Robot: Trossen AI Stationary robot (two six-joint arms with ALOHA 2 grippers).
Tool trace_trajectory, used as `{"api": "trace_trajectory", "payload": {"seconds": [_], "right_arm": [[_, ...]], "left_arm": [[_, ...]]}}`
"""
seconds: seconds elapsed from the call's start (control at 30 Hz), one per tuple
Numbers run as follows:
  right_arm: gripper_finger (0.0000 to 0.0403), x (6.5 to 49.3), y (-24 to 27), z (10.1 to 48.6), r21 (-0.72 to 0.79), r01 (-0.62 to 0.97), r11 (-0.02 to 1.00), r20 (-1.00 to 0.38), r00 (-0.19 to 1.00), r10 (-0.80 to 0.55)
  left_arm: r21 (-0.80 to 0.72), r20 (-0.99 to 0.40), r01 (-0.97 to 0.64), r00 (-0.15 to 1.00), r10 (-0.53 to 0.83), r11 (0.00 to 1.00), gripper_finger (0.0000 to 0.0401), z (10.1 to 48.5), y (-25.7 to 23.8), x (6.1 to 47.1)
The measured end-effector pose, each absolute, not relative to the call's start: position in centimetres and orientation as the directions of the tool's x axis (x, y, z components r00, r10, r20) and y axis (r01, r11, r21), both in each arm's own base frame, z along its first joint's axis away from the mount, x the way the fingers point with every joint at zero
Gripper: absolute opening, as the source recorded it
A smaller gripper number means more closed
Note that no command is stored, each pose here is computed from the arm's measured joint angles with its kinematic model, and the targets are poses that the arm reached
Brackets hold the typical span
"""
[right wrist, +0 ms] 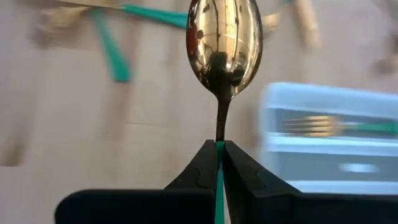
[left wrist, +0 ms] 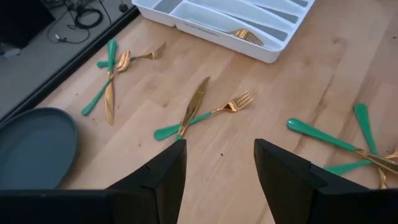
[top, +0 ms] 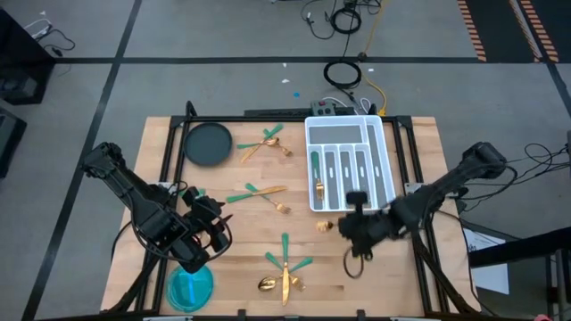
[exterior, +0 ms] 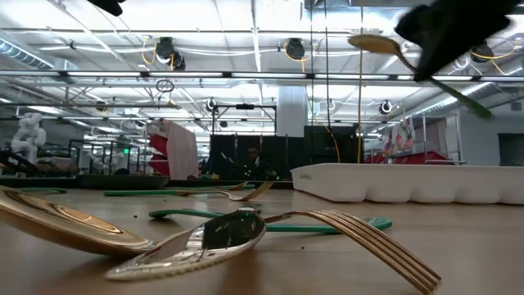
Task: Sort silverware
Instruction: Put the green spoon into the white silverware organizer
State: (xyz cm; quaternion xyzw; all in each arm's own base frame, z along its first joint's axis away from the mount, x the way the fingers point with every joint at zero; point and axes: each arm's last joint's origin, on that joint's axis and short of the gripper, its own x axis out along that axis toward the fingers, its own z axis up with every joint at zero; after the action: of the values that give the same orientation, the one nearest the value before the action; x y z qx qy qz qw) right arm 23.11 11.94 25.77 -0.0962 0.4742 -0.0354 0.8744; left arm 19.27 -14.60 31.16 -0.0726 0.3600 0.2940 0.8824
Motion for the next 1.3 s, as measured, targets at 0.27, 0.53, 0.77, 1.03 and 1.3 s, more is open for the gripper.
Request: {"api": "trace_trajectory", "payload": {"seconds": [0.27, 0.53, 0.77, 1.03, 1.3], "right_arm": [[0.0, 23.9, 6.6, 32.5, -0.607, -0.356, 0.711, -0.786, 0.4, -0.471], [0.0, 24.7, 3.7, 32.1, -0.468, -0.858, 0.212, -0.762, 0.27, -0.589], [0.0, 25.8, 1.4, 31.1, -0.224, -0.975, 0.003, -0.776, 0.176, -0.605], [0.0, 27.5, -0.9, 27.3, -0.172, -0.979, -0.112, -0.874, 0.204, -0.441], [0.0, 27.0, -2.8, 22.5, -0.163, -0.98, -0.118, -0.918, 0.194, -0.345]], "left_arm": [[0.096, -0.639, -0.583, 0.586, 0.499, 0.807, 0.0196, 31.3, -14.5, 19.3], [0.1, -0.596, -0.597, 0.604, 0.529, 0.796, 0.0196, 31.4, -14.4, 19.4], [0.111, -0.561, -0.617, 0.608, 0.561, 0.779, 0.0196, 31.4, -14.1, 19.6], [0.138, -0.56, -0.627, 0.589, 0.583, 0.767, 0.0196, 31.0, -14.0, 20.1], [0.113, -0.557, -0.657, 0.579, 0.595, 0.745, 0.0196, 30.5, -14.3, 20.5]]}}
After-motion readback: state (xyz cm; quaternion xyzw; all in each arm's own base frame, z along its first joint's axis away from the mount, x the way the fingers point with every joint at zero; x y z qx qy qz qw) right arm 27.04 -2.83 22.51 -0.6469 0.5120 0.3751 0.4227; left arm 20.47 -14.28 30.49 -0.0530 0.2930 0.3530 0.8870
